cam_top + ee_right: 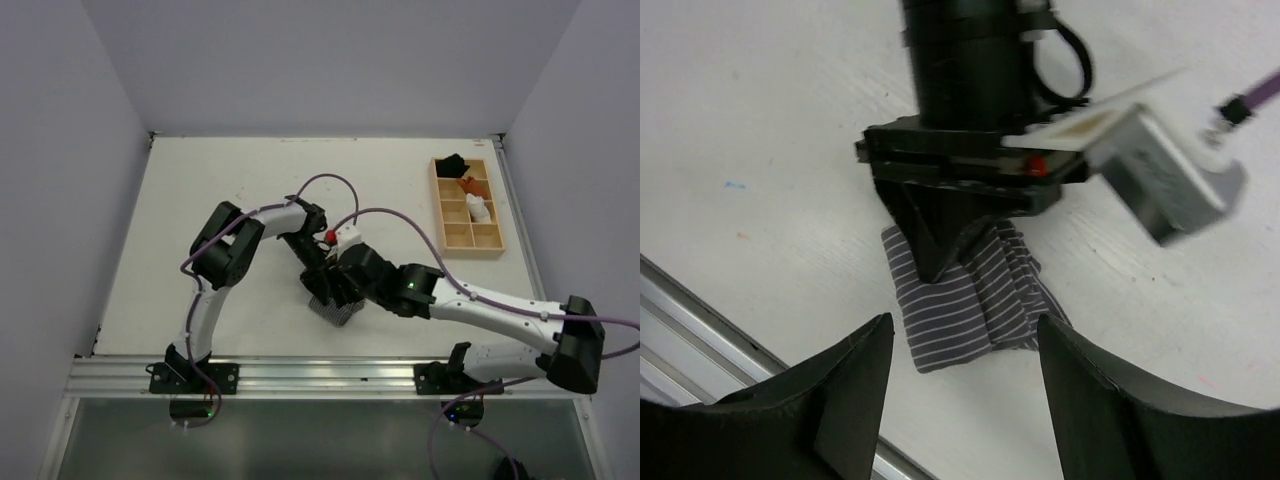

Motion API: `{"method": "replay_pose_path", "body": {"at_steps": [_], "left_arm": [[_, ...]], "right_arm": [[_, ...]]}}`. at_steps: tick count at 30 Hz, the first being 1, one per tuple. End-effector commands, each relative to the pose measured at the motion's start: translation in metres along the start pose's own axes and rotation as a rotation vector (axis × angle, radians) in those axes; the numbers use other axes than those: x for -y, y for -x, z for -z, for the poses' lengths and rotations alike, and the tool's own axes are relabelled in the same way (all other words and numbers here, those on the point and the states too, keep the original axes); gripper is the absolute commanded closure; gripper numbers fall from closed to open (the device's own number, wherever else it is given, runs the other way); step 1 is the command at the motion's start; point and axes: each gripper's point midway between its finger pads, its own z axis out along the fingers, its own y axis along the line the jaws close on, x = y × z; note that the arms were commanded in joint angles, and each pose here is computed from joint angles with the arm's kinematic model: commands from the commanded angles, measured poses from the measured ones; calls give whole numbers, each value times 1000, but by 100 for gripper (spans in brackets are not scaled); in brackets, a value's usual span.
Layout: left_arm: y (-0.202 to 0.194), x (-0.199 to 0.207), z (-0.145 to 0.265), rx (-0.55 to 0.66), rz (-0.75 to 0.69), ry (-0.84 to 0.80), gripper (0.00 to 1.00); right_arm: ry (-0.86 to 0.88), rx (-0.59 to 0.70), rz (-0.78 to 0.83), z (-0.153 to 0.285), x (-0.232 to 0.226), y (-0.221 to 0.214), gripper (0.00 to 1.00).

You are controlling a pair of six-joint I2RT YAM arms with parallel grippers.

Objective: Roll the underwear

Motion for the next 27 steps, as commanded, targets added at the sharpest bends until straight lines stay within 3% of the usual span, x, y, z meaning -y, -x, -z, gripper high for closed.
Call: {"method": "replay_pose_path", "body": {"at_steps": [1,11,27], "left_arm": [[-17,-32,-7,-101,-41,68,78],[-16,-35,-8,-115,-2,69,77],[-22,-36,-14,-137,55,66,76]], "right_arm": [[-77,-106,257,-10,-6,-20,36],[-48,-271,519,-46,-21,-58,37],[6,-345,624,-69,-31,-82,39]]}}
